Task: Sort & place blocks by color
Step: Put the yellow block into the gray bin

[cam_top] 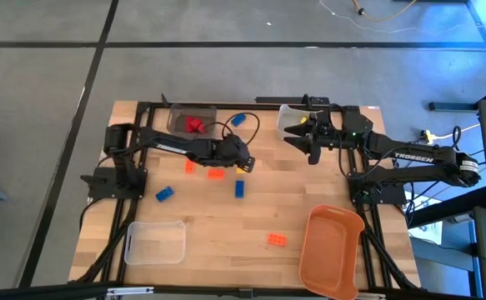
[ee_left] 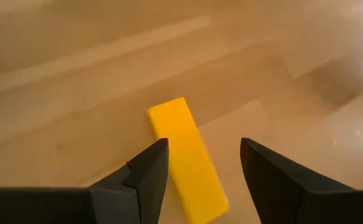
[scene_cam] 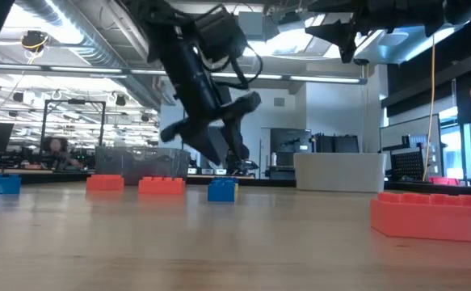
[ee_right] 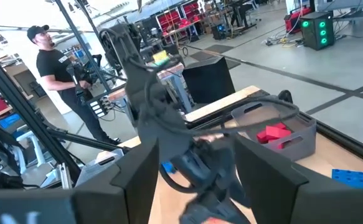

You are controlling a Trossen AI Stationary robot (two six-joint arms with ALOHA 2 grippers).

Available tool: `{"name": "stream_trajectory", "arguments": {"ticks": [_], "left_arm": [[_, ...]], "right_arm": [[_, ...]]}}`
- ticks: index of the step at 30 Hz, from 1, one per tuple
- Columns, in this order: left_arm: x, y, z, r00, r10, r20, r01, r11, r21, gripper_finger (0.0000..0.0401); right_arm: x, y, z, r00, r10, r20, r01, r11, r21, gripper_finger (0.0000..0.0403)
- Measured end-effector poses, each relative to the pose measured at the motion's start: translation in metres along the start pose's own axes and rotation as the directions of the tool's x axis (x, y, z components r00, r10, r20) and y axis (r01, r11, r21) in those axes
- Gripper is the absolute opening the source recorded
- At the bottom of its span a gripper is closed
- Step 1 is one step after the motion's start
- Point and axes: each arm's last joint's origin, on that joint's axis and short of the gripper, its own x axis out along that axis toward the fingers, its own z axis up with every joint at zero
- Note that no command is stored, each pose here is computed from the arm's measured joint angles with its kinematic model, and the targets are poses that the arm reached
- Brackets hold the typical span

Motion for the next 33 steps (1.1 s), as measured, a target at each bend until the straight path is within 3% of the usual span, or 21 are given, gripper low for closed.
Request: {"name": "stream_trajectory", "arguments": {"ticks": [18, 33], "left_arm": [[0.033, 0.002, -0.023, 0.998, 0.056, -0.006, -0.055, 0.998, 0.044, 0.019], [0.036, 0.011, -0.028, 0.989, 0.143, -0.024, -0.14, 0.984, 0.111, 0.019]], "right_arm": [[0.0, 0.0, 0.0, 1.0, -0.001, 0.0, 0.001, 1.0, 0.0, 0.0207], [0.0, 0.0, 0.0, 1.0, -0.001, 0.001, 0.001, 1.0, 0.0, 0.0207]]}}
